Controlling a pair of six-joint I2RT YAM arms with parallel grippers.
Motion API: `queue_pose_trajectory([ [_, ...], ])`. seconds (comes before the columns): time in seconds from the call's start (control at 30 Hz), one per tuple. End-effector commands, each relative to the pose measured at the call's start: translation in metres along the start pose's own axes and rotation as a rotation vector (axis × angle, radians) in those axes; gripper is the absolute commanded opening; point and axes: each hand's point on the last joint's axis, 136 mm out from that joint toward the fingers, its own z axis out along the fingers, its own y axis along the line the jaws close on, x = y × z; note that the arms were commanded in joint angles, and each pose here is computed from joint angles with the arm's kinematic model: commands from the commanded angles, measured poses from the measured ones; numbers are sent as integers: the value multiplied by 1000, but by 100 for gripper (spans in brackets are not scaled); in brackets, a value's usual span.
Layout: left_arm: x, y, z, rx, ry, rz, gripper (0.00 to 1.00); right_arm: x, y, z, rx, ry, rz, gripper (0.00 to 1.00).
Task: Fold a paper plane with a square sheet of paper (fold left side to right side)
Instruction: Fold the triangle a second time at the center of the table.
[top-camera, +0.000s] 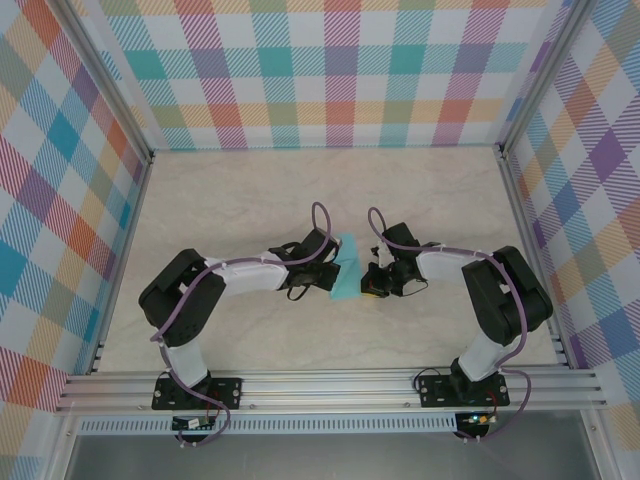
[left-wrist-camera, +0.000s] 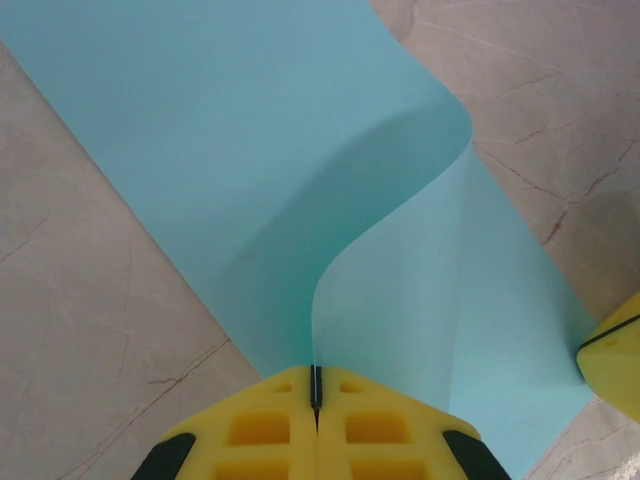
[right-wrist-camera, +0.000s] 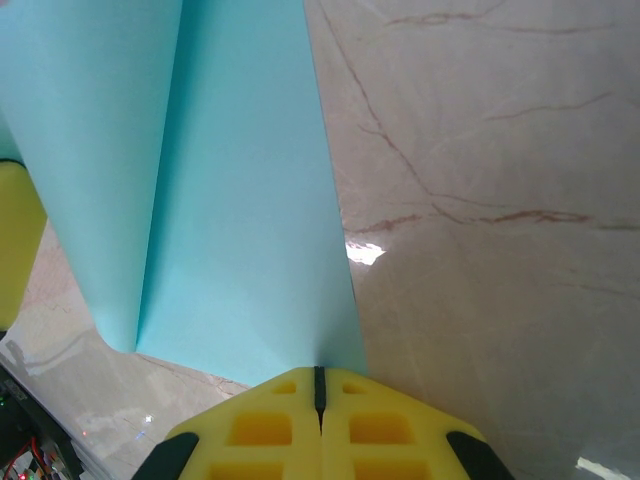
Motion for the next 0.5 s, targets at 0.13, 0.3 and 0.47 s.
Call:
queue_pose_trajectory([
  [0.13, -11, 8, 5, -29, -16, 2, 0, 18, -23, 14, 100, 67, 14, 3],
  [0.3, -10, 9, 5, -35, -16, 2, 0, 18, -23, 14, 101, 69, 13, 3],
  [0.47, -7, 11, 6, -39, -10, 1, 0, 18, -23, 15, 104, 72, 13, 3],
])
